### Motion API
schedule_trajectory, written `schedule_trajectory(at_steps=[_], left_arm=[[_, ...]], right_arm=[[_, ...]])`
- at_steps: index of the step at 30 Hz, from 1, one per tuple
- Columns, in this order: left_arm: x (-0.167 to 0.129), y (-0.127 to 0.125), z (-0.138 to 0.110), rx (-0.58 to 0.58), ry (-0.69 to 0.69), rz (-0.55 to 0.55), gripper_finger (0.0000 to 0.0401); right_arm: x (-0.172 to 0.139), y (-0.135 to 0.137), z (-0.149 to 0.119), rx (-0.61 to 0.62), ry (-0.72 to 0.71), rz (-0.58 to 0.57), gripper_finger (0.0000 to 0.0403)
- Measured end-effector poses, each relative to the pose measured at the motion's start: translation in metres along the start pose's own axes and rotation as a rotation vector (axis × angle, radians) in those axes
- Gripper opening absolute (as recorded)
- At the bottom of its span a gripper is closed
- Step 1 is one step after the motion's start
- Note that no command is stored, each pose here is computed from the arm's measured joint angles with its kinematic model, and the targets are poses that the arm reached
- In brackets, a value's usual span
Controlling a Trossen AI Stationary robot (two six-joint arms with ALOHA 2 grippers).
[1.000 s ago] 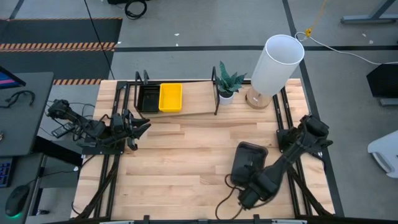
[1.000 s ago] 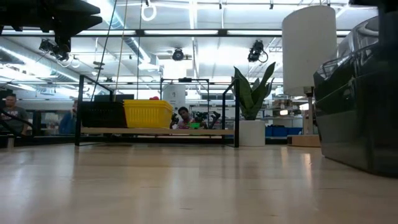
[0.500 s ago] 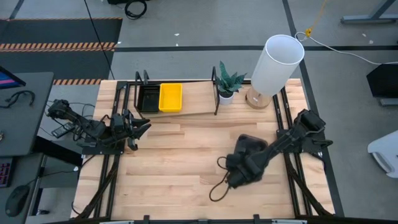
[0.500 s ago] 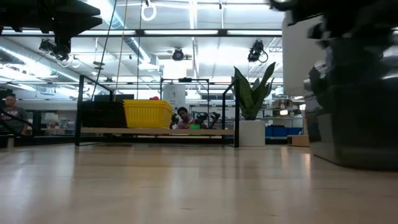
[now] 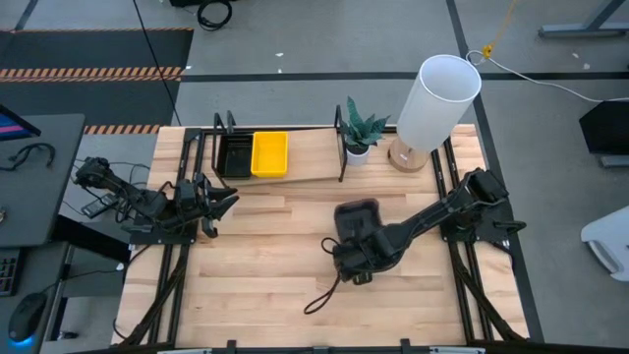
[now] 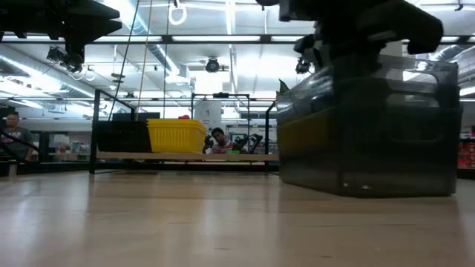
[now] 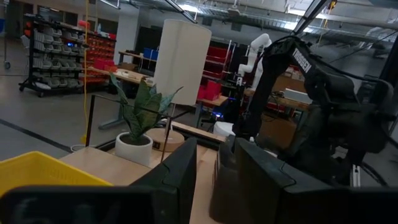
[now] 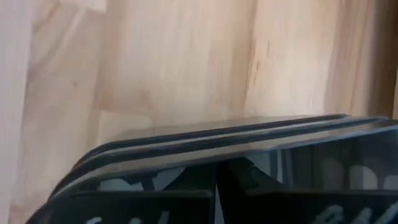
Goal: Stack baskets on shelf by color
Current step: Stack the left black bin on top of the right black bin
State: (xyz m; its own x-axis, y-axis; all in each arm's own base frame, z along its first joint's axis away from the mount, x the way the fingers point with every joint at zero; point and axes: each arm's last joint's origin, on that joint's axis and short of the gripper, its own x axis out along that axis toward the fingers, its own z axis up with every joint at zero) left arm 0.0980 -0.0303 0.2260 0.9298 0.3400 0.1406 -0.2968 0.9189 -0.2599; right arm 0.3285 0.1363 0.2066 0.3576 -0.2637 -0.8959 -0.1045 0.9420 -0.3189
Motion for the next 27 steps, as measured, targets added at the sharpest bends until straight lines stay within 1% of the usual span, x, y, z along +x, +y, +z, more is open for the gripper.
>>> schedule_trajectory(at_steps=[4, 9, 16, 19, 21, 23, 27], left_arm=[[0.0, 0.0, 0.0, 0.0, 0.0, 0.0, 0.0117], [0.0, 0.0, 0.0, -0.001, 0.0, 0.0, 0.0117], [0.0, 0.0, 0.0, -0.002, -0.002, 0.0, 0.0117], [0.0, 0.0, 0.0, -0.003, -0.002, 0.0, 0.0117], [0.0, 0.0, 0.0, -0.002, -0.002, 0.0, 0.0117], [0.0, 0.0, 0.0, -0.003, -0.002, 0.0, 0.0117], [0.0, 0.0, 0.0, -0.003, -0.002, 0.0, 0.0117]], right_arm=[[0.0, 0.001, 0.006, -0.004, -0.06, 0.003, 0.0012], [-0.006, -0.003, 0.014, 0.035, -0.102, -0.011, 0.0008], [-0.007, -0.012, 0.03, -0.016, -0.213, -0.013, 0.0008], [-0.006, -0.016, 0.036, -0.003, -0.266, -0.012, 0.0008], [-0.008, -0.019, 0.037, -0.002, -0.256, -0.014, 0.0008], [-0.016, -0.024, 0.038, 0.006, -0.207, -0.015, 0.0008], [-0.038, -0.043, 0.042, 0.089, -0.117, 0.0, 0.0008]])
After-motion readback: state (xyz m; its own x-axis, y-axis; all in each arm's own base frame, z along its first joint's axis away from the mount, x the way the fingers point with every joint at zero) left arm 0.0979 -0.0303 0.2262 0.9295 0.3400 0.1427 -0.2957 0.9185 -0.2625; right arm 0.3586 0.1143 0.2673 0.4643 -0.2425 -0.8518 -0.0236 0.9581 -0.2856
